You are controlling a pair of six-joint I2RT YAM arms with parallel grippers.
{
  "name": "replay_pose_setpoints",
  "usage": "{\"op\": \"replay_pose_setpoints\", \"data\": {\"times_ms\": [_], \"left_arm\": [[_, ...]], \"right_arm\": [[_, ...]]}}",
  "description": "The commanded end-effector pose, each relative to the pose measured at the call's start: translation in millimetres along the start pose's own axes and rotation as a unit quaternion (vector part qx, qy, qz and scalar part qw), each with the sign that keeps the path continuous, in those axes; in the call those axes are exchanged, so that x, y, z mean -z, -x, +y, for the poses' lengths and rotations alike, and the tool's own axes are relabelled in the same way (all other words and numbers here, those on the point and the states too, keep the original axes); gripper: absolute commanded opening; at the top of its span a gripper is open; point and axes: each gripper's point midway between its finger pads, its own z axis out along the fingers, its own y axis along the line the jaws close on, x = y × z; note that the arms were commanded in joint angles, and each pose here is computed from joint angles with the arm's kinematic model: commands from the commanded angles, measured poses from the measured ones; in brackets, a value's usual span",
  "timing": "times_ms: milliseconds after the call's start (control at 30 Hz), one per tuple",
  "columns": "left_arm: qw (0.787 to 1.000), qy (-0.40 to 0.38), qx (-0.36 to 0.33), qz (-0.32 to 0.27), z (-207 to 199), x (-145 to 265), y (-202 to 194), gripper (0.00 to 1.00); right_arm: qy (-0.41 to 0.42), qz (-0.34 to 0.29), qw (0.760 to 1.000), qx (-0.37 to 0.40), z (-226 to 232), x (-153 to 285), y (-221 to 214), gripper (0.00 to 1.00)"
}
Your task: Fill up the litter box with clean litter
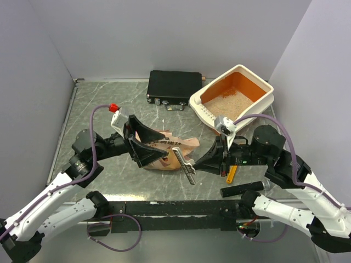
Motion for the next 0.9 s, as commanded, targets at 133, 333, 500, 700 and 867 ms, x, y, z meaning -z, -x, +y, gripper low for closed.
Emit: {"op": "replay_pose_setpoints", "data": {"times_ms": [133,333,500,700,867], "left_arm": [[0.996,-0.077,0.023,-0.028,-31.1,1.5,12.2,0.90],[0.995,-0.089,0.029,-0.024,-35.1,0.9,12.4,0.67],[0.995,-0.092,0.030,-0.020,-36.7,0.6,11.6,0.50],[0.995,-0.092,0.031,-0.016,-36.0,0.1,9.3,0.48],[0.995,-0.093,0.030,-0.011,-34.3,-0.1,6.0,0.32]], "right_arm": [[0.045,-0.034,0.998,0.041,10.3,-11.7,22.9,0.00],[0.056,-0.038,0.997,0.029,5.6,-26.3,27.4,0.00],[0.059,-0.035,0.997,0.020,0.6,-34.9,25.2,0.00],[0.060,-0.039,0.997,0.020,0.0,-35.9,26.5,0.00],[0.061,-0.045,0.997,0.019,0.3,-35.7,26.3,0.00]]}}
